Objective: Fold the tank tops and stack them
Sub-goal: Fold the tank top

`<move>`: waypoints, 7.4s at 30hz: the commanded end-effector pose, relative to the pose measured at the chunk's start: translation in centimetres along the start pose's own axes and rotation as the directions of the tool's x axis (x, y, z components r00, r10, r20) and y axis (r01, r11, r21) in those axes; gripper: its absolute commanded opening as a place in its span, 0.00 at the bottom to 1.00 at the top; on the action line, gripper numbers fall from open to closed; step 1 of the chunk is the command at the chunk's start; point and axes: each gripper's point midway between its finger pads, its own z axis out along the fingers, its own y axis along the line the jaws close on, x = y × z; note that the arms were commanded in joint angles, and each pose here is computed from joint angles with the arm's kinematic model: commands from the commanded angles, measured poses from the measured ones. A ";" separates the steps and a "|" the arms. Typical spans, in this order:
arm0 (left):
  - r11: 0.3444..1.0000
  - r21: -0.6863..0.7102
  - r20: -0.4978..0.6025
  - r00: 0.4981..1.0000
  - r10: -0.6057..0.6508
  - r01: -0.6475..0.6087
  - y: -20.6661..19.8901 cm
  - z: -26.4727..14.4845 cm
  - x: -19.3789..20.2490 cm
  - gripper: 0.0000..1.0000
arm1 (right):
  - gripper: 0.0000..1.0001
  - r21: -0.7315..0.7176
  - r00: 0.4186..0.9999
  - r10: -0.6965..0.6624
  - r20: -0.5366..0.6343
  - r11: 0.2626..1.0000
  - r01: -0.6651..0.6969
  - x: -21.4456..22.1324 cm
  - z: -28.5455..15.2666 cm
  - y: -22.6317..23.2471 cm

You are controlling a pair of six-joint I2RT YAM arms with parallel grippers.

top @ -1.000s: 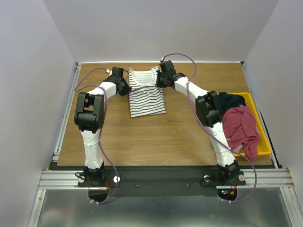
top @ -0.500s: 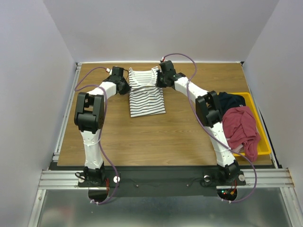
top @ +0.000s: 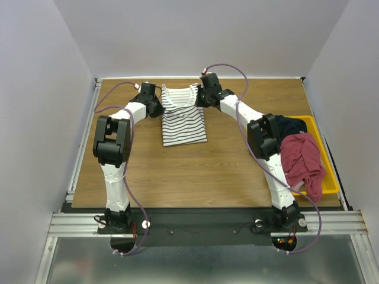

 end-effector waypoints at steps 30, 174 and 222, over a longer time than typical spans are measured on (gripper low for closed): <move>0.986 0.142 0.087 0.993 0.080 -0.092 -4.4 0.2 -1.8 0.31 | 0.07 0.099 0.990 0.057 0.128 0.993 -0.070 -2.6 -2.9 -2.1; 0.980 0.122 -0.130 0.982 -0.139 0.155 2.4 -12.9 16.6 0.00 | 0.00 -0.070 0.947 0.255 -0.195 0.959 -0.273 17.6 -15.7 -2.4; 0.893 0.392 0.122 0.949 -0.290 0.222 -10.1 -21.0 2.2 0.00 | 0.00 -0.130 0.972 0.231 -0.039 0.963 -0.234 8.1 -23.3 1.3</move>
